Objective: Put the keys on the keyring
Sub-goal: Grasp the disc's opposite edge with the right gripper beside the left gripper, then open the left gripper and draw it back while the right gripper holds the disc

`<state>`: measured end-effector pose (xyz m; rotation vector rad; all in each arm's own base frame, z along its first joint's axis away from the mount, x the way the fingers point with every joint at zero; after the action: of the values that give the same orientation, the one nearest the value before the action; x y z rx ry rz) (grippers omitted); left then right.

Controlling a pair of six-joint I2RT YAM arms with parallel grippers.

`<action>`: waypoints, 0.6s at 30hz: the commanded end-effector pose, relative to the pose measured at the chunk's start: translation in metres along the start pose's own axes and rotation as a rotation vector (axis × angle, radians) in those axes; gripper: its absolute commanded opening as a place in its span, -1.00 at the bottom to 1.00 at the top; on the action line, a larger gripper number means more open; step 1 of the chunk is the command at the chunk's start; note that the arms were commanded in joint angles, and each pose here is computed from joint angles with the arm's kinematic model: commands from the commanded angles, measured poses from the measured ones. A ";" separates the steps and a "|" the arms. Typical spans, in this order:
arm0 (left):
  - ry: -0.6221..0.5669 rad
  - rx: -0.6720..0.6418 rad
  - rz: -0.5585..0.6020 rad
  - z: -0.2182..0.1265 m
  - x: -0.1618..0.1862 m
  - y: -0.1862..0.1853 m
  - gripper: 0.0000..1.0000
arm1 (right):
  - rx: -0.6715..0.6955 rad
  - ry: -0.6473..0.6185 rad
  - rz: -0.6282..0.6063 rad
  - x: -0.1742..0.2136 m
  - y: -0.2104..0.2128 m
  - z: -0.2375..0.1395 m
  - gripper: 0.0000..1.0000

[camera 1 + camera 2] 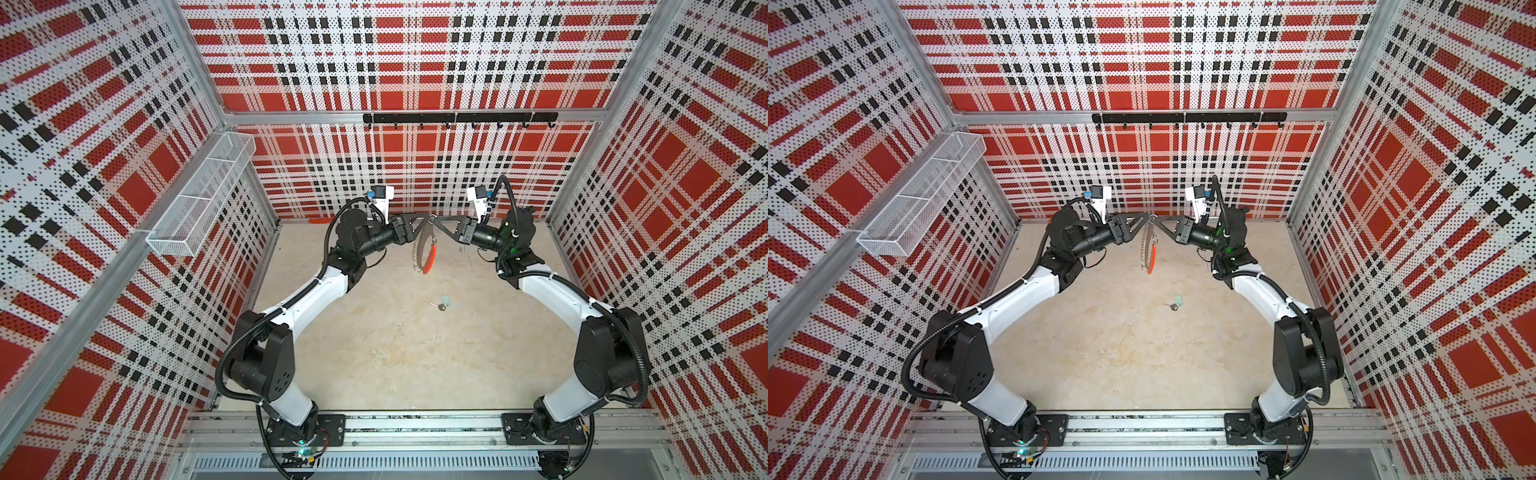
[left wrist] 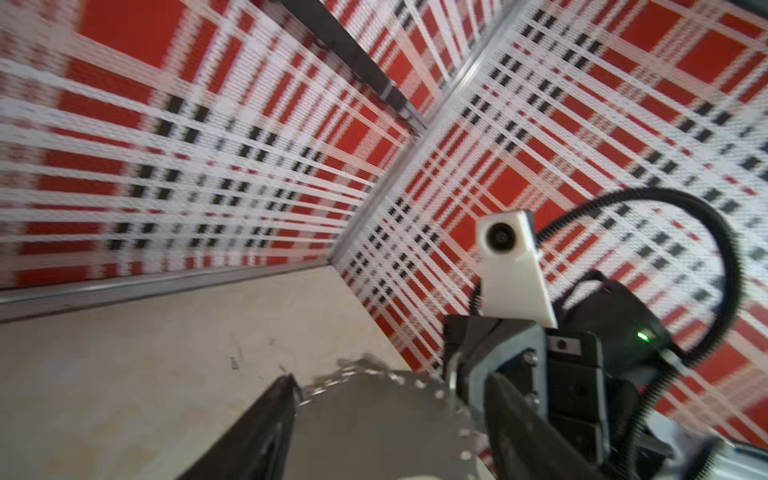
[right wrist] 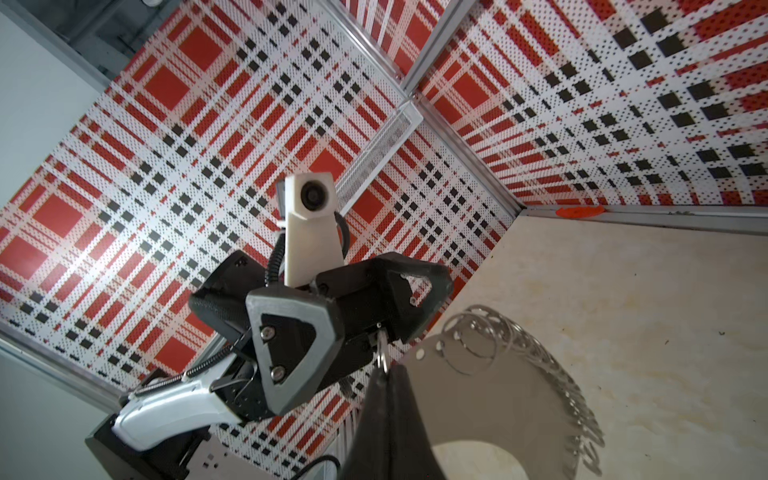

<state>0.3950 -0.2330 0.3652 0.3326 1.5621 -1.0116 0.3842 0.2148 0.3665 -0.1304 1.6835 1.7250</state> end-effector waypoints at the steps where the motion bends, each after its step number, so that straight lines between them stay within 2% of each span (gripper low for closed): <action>1: -0.106 -0.307 0.045 -0.030 -0.015 0.033 0.97 | -0.108 -0.124 -0.039 -0.021 0.031 -0.006 -1.00; 3: -0.093 -0.447 0.034 -0.044 -0.012 0.052 0.97 | -0.116 -0.129 -0.030 -0.023 0.028 -0.004 -1.00; 8: 0.001 -0.667 0.040 -0.069 -0.007 0.075 0.96 | -0.156 -0.150 -0.025 -0.028 0.029 -0.002 -1.00; 10: 0.024 -0.717 0.038 -0.077 -0.012 0.082 0.96 | -0.171 -0.156 -0.017 -0.029 0.029 -0.002 -1.00; 13: -0.016 -0.686 0.001 -0.097 -0.025 0.090 0.97 | -0.202 -0.171 -0.010 -0.030 0.031 -0.002 -1.00; 14: -0.076 -0.648 -0.041 -0.112 -0.031 0.098 0.97 | -0.208 -0.179 -0.005 -0.030 0.030 -0.003 -1.00; 16: -0.204 -0.484 -0.089 -0.132 -0.036 0.096 0.96 | -0.186 -0.176 -0.003 -0.031 0.028 0.000 -1.00; 18: -0.224 -0.477 -0.069 -0.140 -0.038 0.094 0.96 | -0.150 -0.180 -0.020 -0.028 0.027 0.004 -1.00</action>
<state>0.3911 -0.0590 0.3199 -0.2360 1.7104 -0.5333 0.3961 0.2092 0.3824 -0.0315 1.4992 1.8189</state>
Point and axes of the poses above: each gripper's point midway between its finger pads, its own z axis out along the fingers, its own y axis along the line the jaws close on, x = y × z, the point moved 5 cm from there along -z, back along the fingers, and after that the axes turned 11 degrees about z, right-handed, at the moved point
